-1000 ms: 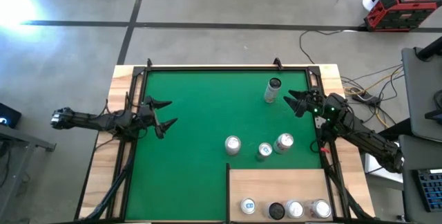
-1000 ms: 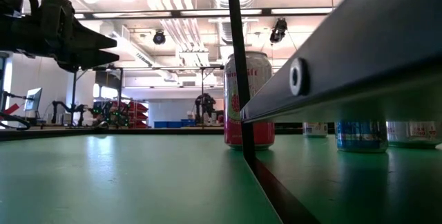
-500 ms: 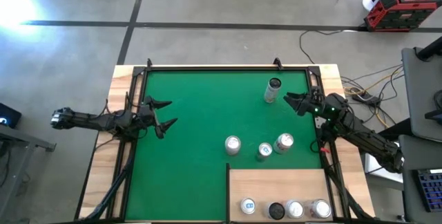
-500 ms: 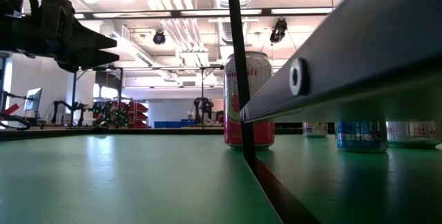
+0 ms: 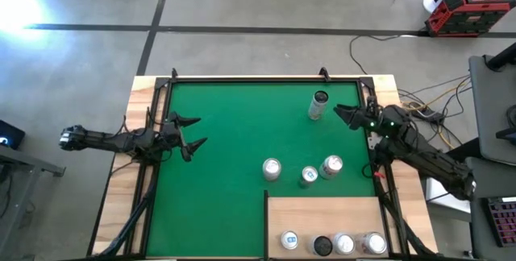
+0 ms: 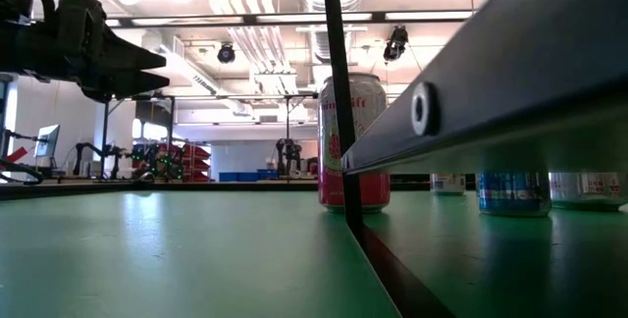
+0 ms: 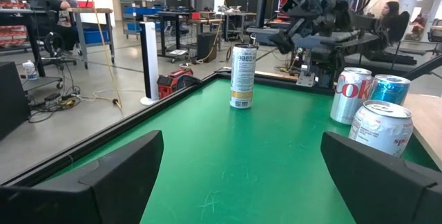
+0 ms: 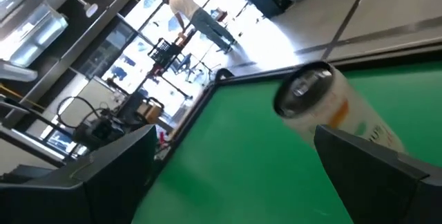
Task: Place canned beverage on shelf
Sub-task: Put the red-silver soda can aligned with the red-silver soda can on the shelf
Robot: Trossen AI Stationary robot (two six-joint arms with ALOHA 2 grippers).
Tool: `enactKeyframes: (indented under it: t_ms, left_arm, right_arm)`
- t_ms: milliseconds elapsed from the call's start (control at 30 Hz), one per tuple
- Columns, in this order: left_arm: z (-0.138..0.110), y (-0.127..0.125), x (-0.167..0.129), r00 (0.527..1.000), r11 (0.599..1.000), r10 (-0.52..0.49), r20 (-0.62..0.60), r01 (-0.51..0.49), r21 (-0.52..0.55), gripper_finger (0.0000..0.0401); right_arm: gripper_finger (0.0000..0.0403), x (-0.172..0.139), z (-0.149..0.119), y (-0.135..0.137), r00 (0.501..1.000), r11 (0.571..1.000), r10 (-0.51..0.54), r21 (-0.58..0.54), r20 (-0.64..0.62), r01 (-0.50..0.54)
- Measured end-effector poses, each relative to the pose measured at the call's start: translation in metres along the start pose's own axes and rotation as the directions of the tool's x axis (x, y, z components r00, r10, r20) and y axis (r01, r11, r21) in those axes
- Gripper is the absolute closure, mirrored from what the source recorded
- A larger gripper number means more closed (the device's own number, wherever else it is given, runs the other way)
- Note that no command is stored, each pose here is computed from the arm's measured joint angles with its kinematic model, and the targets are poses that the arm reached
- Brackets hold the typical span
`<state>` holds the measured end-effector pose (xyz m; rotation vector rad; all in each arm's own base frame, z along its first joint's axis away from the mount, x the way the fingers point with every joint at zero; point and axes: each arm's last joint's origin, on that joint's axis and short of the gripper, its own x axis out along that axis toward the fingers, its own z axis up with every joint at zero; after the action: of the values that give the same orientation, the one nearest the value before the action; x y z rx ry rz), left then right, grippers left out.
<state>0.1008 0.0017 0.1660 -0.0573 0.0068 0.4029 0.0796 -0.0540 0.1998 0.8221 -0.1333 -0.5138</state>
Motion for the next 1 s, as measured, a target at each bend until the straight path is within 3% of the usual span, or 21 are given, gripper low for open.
enactKeyframes:
  t_ms: [133, 233, 367, 567, 733, 867, 1000]
  left_arm:
    - [0.0, 0.0, 0.0, 1.0, 1.0, 0.0, 0.0, 0.0, 0.0, 0.0023]
    - [0.0, 0.0, 0.0, 1.0, 1.0, 0.0, 0.0, 0.0, 0.0, 0.0023]
    - [0.0, 0.0, 0.0, 1.0, 1.0, 0.0, 0.0, 0.0, 0.0, 0.0023]
    - [0.0, 0.0, 0.0, 1.0, 1.0, 0.0, 0.0, 0.0, 0.0, 0.0023]
    - [0.0, 0.0, 0.0, 1.0, 1.0, 0.0, 0.0, 0.0, 0.0, 0.0023]
    - [0.0, 0.0, 0.0, 1.0, 1.0, 0.0, 0.0, 0.0, 0.0, 0.0023]
    - [0.0, 0.0, 0.0, 1.0, 1.0, 0.0, 0.0, 0.0, 0.0, 0.0023]
  right_arm:
    - [0.0019, 0.003, 0.014, 0.015, 0.998, 0.999, -0.037, 0.018, -0.056, 0.038]
    - [0.0019, 0.009, 0.024, 0.024, 0.974, 0.985, -0.152, 0.057, -0.171, 0.164]
    - [0.0019, 0.027, 0.03, 0.028, 0.843, 0.895, -0.351, 0.118, -0.407, 0.43]
    - [0.0019, 0.039, 0.042, 0.045, 0.644, 0.779, -0.37, 0.153, -0.67, 0.607]
    - [0.0019, 0.037, 0.049, 0.053, 0.446, 0.66, -0.438, 0.058, -0.781, 0.749]
    - [0.0019, 0.034, 0.052, 0.057, 0.346, 0.59, -0.456, 0.012, -0.82, 0.807]
    - [0.0019, 0.034, 0.054, 0.06, 0.367, 0.591, -0.415, 0.06, -0.833, 0.805]
